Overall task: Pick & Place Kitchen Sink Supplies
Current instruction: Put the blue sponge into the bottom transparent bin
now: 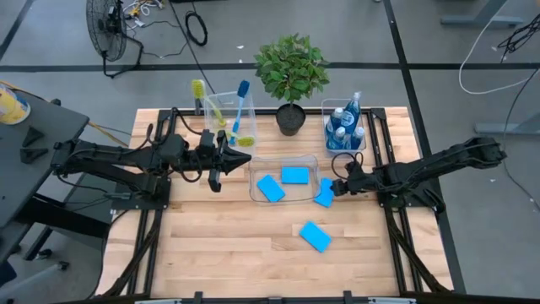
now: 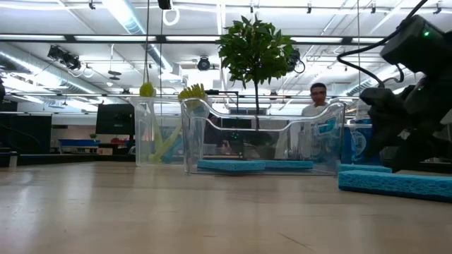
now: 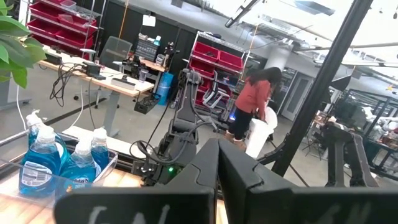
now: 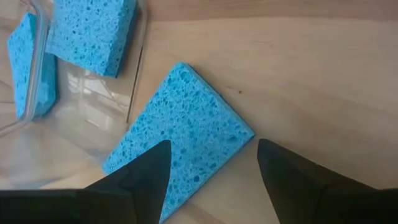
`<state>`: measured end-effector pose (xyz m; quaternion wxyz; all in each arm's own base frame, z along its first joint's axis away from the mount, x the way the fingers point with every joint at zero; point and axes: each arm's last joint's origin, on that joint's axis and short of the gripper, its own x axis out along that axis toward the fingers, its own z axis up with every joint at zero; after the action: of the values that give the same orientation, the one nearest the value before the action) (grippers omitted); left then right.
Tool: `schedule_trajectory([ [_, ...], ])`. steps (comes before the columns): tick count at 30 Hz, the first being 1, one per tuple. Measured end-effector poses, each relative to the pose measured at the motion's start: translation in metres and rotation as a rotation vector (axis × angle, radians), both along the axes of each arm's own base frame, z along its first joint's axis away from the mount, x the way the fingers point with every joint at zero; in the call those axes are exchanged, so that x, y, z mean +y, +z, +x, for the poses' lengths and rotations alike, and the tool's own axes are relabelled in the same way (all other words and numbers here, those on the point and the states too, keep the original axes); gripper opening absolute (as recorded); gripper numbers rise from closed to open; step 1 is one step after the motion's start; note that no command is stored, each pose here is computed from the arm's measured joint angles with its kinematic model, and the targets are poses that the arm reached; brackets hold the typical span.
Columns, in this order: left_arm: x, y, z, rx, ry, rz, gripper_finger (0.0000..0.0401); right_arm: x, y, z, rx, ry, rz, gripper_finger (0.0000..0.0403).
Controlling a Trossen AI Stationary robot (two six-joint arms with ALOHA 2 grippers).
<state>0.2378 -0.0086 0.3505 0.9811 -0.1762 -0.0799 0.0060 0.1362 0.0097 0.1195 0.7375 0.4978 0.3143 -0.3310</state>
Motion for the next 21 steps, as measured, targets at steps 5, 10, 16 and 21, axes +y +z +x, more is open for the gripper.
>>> schedule_trajectory([
  [5, 0.0000, 0.0000, 0.0000, 0.000, 0.000, 0.000, 0.0014, -0.0018, -0.0014, 0.0039, -0.004, 0.012, -0.022, 0.0232],
  [10, 0.0000, 0.0000, 0.0000, 0.000, 0.000, 0.000, 0.0014, -0.0022, -0.0040, 0.0061, 0.009, 0.007, -0.023, 0.0202],
  [16, 0.0000, -0.0001, 0.0000, 0.000, 0.000, 0.000, 0.0014, -0.0022, -0.0057, 0.0069, 0.018, 0.006, -0.023, 0.0152],
  [21, 0.0000, 0.0001, 0.0000, -0.002, 0.000, -0.001, 0.0014, -0.0021, -0.0080, 0.0072, 0.034, -0.002, -0.019, 0.0105],
])
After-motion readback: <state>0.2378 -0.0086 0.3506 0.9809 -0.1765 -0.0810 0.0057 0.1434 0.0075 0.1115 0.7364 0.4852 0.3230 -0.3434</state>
